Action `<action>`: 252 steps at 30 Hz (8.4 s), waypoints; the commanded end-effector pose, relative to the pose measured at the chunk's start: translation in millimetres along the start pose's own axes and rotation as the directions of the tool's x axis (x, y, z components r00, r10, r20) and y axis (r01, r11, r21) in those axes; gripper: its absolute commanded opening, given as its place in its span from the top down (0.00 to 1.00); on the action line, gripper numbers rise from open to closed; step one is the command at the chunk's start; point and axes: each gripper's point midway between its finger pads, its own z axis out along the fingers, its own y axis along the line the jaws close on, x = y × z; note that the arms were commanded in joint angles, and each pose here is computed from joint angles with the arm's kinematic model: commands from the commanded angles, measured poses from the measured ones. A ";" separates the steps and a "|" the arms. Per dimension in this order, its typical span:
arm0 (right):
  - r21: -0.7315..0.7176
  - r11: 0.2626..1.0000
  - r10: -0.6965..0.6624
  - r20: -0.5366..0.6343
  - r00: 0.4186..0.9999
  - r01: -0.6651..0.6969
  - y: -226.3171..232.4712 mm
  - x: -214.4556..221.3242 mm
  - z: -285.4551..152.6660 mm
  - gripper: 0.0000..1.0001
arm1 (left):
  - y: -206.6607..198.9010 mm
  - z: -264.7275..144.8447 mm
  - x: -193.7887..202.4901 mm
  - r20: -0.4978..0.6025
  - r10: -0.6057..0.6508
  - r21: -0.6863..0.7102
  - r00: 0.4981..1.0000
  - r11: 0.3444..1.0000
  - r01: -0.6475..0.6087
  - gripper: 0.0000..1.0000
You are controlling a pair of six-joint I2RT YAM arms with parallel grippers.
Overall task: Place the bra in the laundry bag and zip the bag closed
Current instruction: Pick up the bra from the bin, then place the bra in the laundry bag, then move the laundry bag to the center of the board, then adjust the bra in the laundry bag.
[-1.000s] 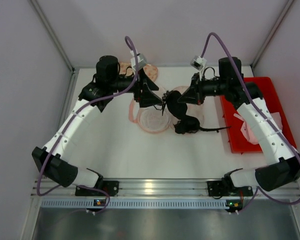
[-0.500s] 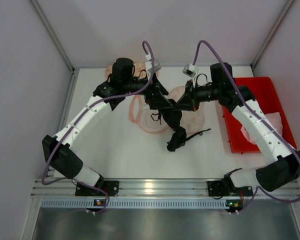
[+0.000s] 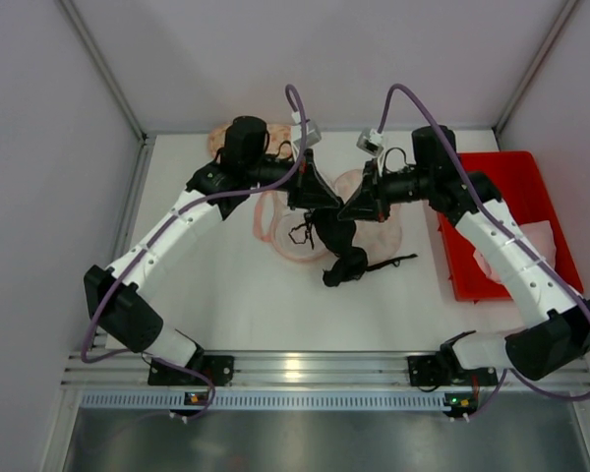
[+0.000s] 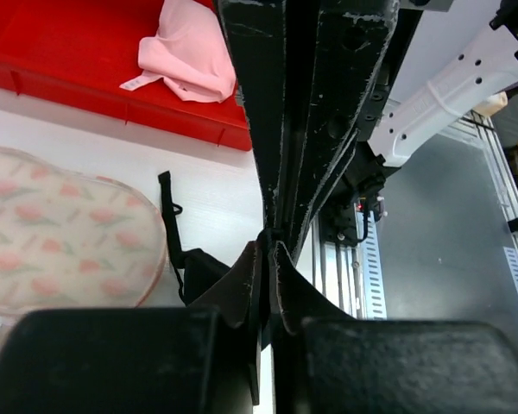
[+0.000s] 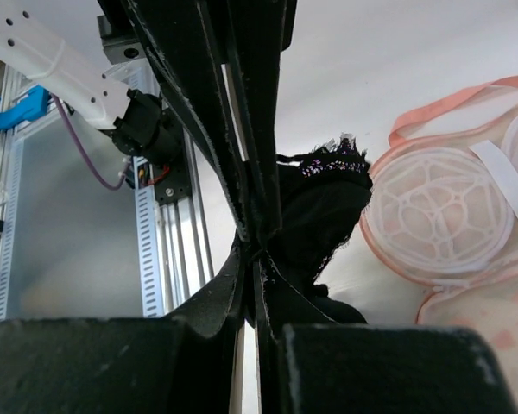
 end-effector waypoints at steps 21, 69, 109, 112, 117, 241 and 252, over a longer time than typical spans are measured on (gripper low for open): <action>0.027 0.938 -0.339 -0.121 0.933 0.344 -68.7 120.3 -16.8 0.23 | -61.0 -37.4 44.5 -0.063 0.196 0.085 0.979 0.978 -0.190 1.00; -0.314 0.892 -0.426 -0.339 0.839 0.326 -72.2 206.7 74.5 0.34 | -82.8 -62.1 43.4 -0.026 0.274 0.026 0.961 0.962 -0.273 1.00; 0.516 0.010 -0.871 -0.416 0.262 0.856 -281.1 -164.2 57.0 1.00 | 67.1 -123.7 -9.8 -0.278 0.309 -0.705 0.909 0.578 -0.412 1.00; 0.579 -0.116 -0.902 -0.402 0.158 0.807 -294.2 -179.1 72.2 1.00 | 80.7 -119.4 0.7 -0.272 0.287 -0.722 0.918 0.570 -0.392 1.00; 0.612 -0.163 -0.927 -0.363 0.092 0.774 -314.5 -156.1 100.0 1.00 | 94.0 -108.2 37.1 -0.257 0.201 -0.722 0.945 0.610 -0.326 1.00; 0.609 0.682 0.651 -0.254 0.715 -0.405 -216.0 241.8 14.4 0.44 | 113.1 -30.2 74.2 0.127 -0.399 -0.535 0.908 0.744 0.401 0.45; 0.620 0.699 0.635 -0.310 0.707 -0.356 -209.7 258.8 2.5 0.43 | 266.3 -40.9 35.6 0.234 -0.278 -0.697 0.932 0.620 0.360 0.53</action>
